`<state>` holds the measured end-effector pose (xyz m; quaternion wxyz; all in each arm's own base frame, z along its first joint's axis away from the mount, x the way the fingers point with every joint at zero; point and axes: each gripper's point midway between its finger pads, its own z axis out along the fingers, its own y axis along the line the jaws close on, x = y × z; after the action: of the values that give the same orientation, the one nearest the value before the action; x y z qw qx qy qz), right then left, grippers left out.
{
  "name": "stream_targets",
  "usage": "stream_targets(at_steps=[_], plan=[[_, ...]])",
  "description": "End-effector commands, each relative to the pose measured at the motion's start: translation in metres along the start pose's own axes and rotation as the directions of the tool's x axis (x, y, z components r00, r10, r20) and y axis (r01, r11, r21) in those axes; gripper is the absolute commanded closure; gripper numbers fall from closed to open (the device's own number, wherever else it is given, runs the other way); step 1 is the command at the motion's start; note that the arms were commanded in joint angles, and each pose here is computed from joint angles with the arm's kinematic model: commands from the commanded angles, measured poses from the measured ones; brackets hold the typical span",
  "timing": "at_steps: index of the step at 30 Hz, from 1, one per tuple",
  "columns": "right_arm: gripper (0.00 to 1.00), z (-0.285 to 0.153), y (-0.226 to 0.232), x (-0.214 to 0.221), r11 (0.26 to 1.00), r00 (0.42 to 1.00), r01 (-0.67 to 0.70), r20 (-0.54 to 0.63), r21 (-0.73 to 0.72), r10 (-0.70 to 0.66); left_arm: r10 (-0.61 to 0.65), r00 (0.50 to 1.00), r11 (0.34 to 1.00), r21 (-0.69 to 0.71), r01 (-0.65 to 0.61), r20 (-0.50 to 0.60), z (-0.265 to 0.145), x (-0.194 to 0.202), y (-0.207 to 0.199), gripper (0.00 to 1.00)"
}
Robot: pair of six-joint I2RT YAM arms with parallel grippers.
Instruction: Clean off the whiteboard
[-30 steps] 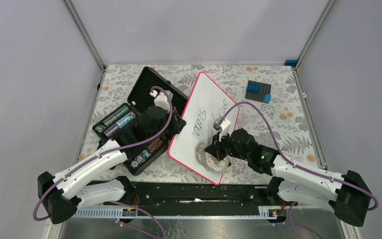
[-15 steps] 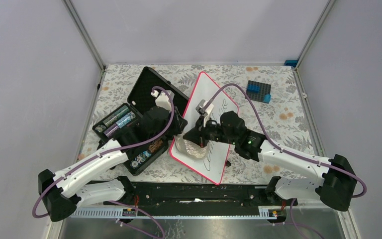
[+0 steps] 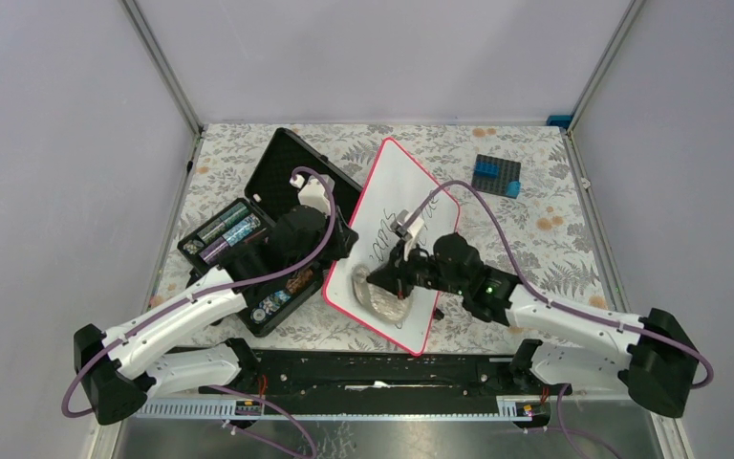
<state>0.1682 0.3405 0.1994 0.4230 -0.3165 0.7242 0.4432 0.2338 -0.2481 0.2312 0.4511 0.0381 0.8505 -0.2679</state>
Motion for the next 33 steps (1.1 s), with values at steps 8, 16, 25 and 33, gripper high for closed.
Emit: stream_targets(at_steps=[8, 16, 25, 33], plan=[[1.0, -0.068, -0.038, 0.115, 0.964, 0.956, -0.111, -0.24, 0.242, 0.171, -0.001, 1.0, 0.994, 0.109, -0.001, 0.021, -0.01, -0.006, -0.027, 1.0], [1.0, -0.032, 0.016, 0.048, 0.999, 0.991, -0.04, -0.126, 0.008, 0.04, -0.011, 1.0, 0.994, 0.108, 0.009, 0.018, -0.01, -0.006, -0.027, 1.0], [1.0, -0.004, 0.057, -0.03, 0.99, 0.999, 0.048, 0.016, -0.133, -0.046, -0.023, 1.0, 0.995, 0.095, 0.022, 0.009, -0.007, -0.003, -0.026, 1.0], [1.0, -0.001, 0.049, 0.008, 0.991, 0.996, 0.019, -0.086, -0.132, -0.031, -0.01, 1.0, 0.996, 0.086, 0.009, 0.017, -0.006, -0.007, -0.026, 1.0]])
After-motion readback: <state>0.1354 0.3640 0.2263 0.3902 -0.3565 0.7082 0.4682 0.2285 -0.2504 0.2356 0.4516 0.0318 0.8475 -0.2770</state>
